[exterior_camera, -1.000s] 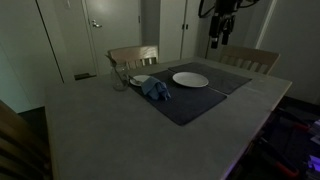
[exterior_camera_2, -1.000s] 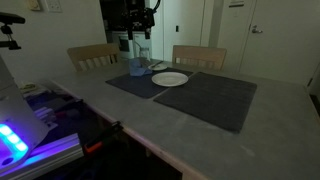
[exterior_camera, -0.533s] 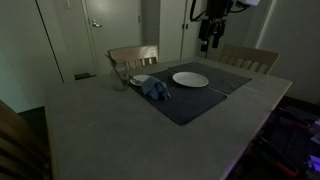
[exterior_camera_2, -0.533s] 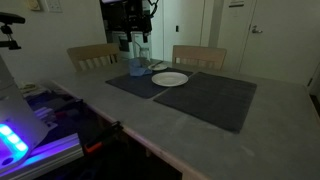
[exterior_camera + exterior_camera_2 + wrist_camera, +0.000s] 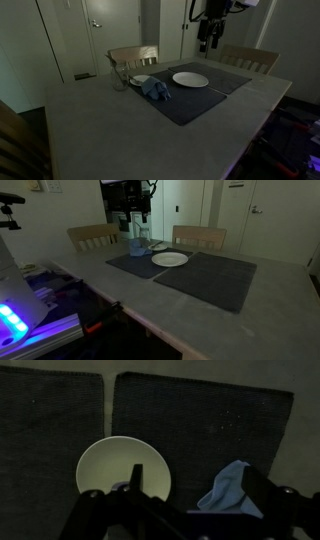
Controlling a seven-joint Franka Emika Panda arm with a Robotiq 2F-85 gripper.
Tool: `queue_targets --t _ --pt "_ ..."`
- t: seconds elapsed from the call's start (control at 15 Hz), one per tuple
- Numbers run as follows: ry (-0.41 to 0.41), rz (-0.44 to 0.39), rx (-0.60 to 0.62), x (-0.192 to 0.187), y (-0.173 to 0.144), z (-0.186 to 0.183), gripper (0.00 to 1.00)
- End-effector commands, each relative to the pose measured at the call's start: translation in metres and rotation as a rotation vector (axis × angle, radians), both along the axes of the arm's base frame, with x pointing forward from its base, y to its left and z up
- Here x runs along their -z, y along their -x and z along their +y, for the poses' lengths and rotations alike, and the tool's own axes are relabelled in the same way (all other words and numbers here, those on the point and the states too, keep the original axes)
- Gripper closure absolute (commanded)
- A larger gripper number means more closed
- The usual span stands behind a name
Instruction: Use the blue towel to wipe the plate
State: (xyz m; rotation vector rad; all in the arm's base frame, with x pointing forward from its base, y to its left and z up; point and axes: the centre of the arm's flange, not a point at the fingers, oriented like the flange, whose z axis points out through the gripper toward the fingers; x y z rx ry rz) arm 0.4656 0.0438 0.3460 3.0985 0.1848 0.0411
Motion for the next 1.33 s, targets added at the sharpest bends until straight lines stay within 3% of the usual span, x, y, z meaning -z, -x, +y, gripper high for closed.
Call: queue_targets --t 0.0,0.4,0.8,1.27 --pt "-0.007 -0.022 0.007 0.01 -0.017 0.025 0.0" --pt "-0.049 -0.062 0.007 0.032 -0.063 0.079 0.0" --pt "-0.091 -0.075 0.08 0.097 -0.109 0.126 0.0" --pt "-0.068 -0.044 0.149 0.148 -0.122 0.147 0.0"
